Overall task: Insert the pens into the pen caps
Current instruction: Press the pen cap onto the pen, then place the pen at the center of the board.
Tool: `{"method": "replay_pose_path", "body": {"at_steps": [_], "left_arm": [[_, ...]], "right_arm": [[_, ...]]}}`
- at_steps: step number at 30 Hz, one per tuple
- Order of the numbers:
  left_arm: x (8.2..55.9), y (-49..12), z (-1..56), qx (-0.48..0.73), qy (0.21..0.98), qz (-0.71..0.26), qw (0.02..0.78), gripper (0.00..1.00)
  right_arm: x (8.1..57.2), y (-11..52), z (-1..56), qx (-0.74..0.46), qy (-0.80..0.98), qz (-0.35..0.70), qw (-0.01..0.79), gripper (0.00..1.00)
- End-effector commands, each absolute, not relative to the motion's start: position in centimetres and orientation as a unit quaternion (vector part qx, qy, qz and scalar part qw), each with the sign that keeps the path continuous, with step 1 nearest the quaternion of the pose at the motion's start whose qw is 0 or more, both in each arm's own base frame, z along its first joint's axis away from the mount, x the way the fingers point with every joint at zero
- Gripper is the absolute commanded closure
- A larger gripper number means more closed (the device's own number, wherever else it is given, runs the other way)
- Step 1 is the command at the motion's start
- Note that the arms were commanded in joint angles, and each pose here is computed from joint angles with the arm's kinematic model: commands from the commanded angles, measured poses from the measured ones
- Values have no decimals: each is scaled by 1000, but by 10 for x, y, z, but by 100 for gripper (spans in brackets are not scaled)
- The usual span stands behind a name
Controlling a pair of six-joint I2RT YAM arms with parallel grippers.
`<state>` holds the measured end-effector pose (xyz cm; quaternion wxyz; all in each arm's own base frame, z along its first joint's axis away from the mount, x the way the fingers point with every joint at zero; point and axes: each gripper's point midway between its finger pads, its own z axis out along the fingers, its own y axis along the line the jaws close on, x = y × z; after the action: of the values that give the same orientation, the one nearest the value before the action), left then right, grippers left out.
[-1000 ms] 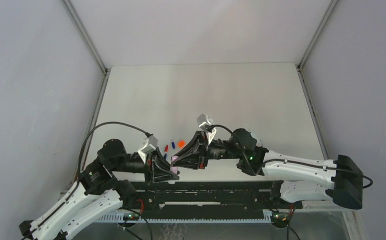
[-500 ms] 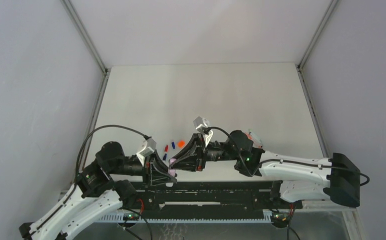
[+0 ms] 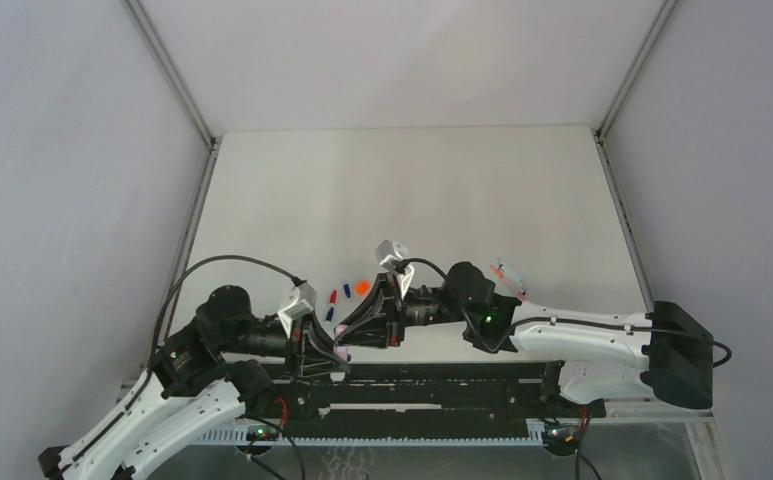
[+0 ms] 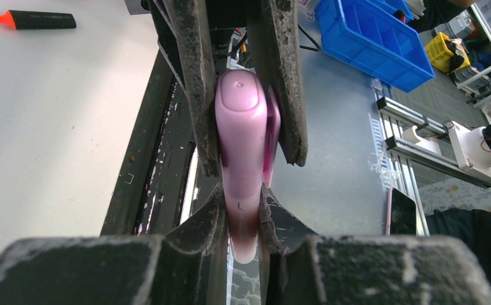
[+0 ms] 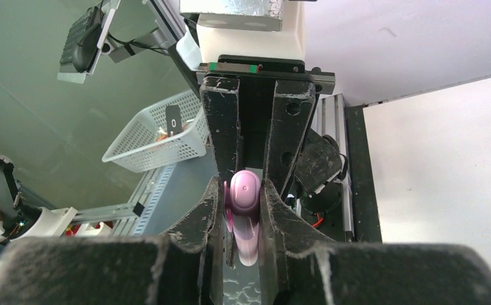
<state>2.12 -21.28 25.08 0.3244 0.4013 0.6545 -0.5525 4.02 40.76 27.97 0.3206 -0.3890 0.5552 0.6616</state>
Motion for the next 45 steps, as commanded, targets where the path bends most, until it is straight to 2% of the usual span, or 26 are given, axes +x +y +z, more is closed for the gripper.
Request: {"method": "replay_pose_path", "body": {"at_steps": [1, 9, 15, 17, 22, 25, 26, 29, 34, 37, 45], "left_arm": [[44, -186, 456, 340, 393, -543, 659, 100], [46, -192, 446, 356, 403, -540, 648, 100], [58, -209, 409, 380, 456, -531, 605, 100], [65, -213, 389, 376, 489, -524, 587, 100], [95, -212, 337, 313, 584, -491, 565, 100], [116, -203, 306, 266, 647, -451, 554, 100], [125, -200, 295, 247, 671, -430, 551, 100], [153, -185, 263, 195, 742, -353, 536, 100], [208, -164, 212, 142, 839, -173, 496, 100], [245, -158, 197, 132, 862, -77, 483, 100], [332, -163, 154, 102, 903, -30, 416, 100]], "right_arm": [[-58, 339, 112, -461, 707, 536, -32, 100], [-52, 344, 121, -448, 711, 542, -8, 100], [-21, 356, 156, -430, 710, 551, 90, 100], [-1, 356, 175, -418, 707, 553, 140, 90], [55, 336, 229, -382, 704, 532, 275, 39], [87, 316, 255, -351, 707, 508, 345, 22], [96, 309, 261, -340, 708, 503, 362, 19], [115, 292, 268, -311, 715, 484, 397, 17], [155, 270, 242, -243, 775, 403, 422, 18], [178, 256, 222, -200, 806, 347, 435, 18], [214, 225, 178, -120, 855, 288, 415, 19]]}}
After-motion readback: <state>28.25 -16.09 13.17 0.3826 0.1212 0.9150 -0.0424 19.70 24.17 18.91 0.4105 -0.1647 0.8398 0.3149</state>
